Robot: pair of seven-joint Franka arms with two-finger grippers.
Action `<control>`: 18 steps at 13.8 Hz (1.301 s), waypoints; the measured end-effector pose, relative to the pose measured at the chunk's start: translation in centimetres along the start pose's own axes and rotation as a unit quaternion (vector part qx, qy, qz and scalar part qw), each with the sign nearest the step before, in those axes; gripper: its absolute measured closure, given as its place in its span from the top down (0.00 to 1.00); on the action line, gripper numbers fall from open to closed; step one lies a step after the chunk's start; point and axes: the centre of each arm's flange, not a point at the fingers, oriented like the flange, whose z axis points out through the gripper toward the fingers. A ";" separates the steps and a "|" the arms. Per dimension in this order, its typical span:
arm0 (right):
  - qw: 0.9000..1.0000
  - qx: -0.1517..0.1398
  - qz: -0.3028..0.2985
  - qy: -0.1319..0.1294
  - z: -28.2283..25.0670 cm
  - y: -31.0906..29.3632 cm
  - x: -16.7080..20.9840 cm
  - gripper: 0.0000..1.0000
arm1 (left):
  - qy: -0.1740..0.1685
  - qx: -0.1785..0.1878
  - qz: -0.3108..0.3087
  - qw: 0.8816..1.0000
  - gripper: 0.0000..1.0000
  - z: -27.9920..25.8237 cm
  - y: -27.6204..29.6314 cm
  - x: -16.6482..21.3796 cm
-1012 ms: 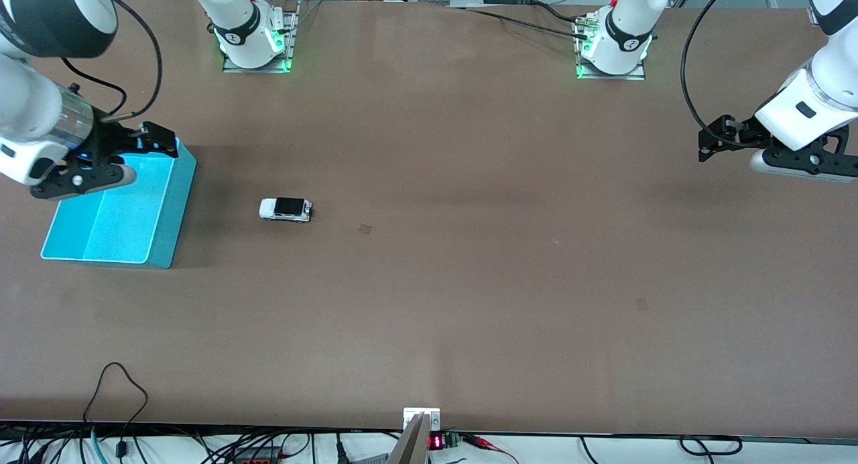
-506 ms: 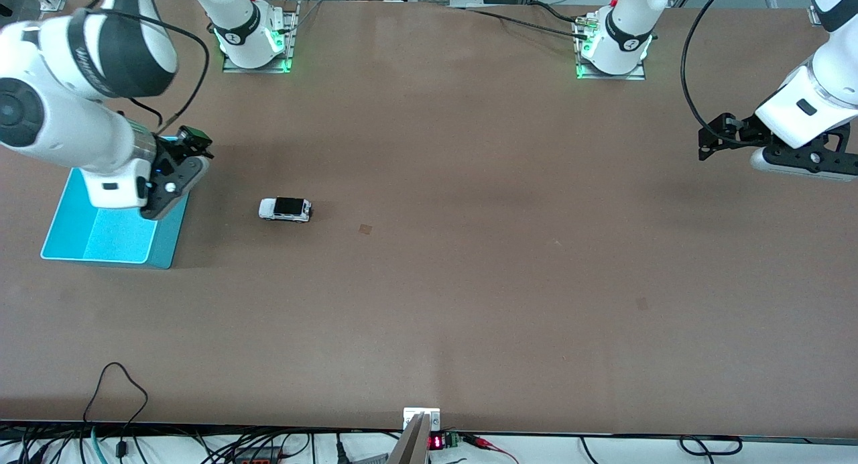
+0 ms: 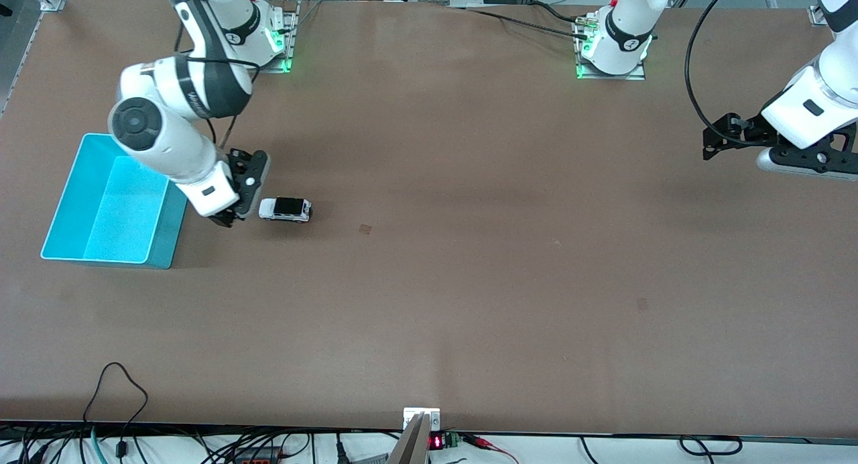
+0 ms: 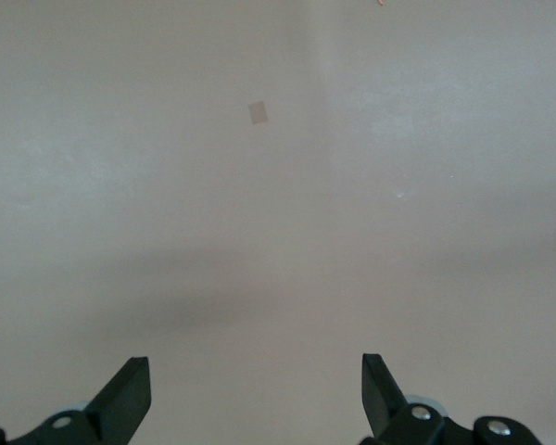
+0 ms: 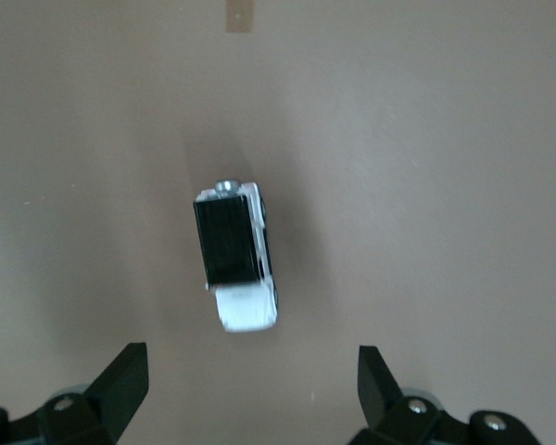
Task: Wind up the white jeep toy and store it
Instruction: 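Reach the right gripper down to the rolled jeep, then grasp the jeep with the right gripper and lift it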
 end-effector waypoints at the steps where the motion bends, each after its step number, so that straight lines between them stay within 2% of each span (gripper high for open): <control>1: 1.000 -0.005 -0.011 0.002 1.6 -0.9 0.5 1.00 | 0.000 0.000 0.001 1.000 1.00 0.0 0.1 0.0; 9: 1.000 -0.011 -0.028 0.008 9.8 -1.9 1.1 1.00 | 0.002 0.001 0.015 1.000 1.00 -0.2 1.7 0.1; 16: 0.999 -0.021 -0.034 0.016 13.7 -1.8 1.7 1.00 | 0.004 0.003 0.043 0.999 1.00 -0.5 4.8 0.2; 18: 0.998 -0.022 -0.056 0.016 13.8 -1.8 1.7 0.96 | 0.003 0.003 0.041 0.999 1.00 -0.5 4.6 0.2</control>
